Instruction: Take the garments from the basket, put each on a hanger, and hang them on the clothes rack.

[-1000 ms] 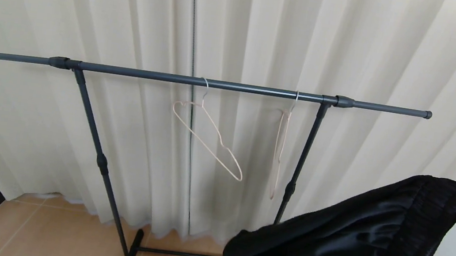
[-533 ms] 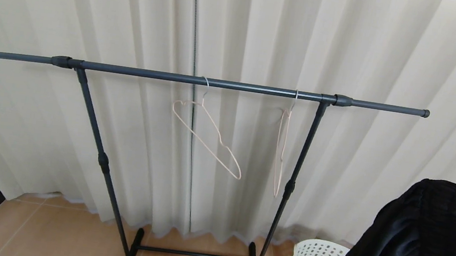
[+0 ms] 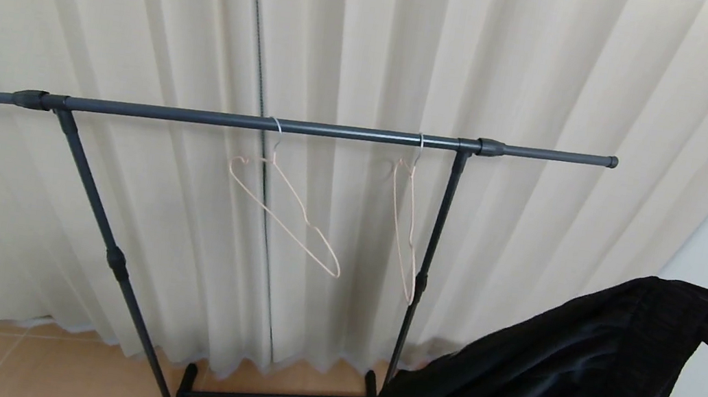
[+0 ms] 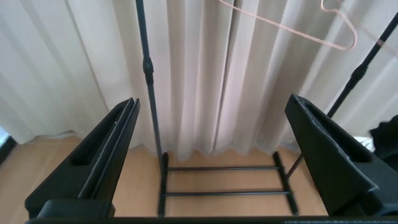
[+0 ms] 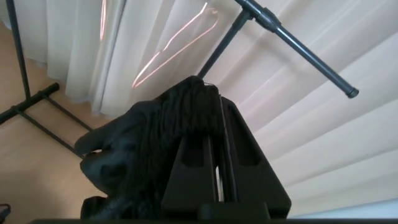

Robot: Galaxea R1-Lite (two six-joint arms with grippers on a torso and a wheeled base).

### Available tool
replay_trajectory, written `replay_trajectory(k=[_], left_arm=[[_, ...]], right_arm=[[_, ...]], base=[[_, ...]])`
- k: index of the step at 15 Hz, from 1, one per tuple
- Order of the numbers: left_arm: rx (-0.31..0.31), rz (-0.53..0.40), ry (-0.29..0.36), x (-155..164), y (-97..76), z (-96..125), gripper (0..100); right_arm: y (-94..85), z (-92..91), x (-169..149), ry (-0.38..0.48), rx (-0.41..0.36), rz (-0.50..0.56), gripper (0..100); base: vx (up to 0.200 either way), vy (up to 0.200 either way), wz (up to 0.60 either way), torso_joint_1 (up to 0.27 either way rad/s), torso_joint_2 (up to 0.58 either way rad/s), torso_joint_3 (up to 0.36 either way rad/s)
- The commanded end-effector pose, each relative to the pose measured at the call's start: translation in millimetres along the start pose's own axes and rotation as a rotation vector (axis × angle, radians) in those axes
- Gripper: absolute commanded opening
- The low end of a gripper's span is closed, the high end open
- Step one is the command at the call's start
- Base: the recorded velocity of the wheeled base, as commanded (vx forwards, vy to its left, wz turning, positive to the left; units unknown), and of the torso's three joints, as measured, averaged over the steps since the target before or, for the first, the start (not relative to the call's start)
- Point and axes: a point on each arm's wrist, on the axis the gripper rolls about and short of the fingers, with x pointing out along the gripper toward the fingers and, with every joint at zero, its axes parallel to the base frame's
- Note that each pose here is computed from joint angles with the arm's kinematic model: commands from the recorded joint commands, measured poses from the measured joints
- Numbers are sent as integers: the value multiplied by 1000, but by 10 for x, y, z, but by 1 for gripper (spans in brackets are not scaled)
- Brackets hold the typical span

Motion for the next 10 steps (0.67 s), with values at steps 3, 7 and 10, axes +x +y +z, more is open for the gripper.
replay_trajectory(k=[3,7,10], left_arm=[[11,-46,146,156,-18,431,100],[-102,-177,351,854,-162,1198,100],[-175,-325,496,1231,-500,1325,100]], right_arm=[[-4,166,543,89,154,19,0],[81,403,1208,172,396,-63,0],[115,397,1440,197,454,-89,0]], base=[[0,0,0,0,0,0],[0,0,0,0,0,0],[0,0,0,0,0,0]])
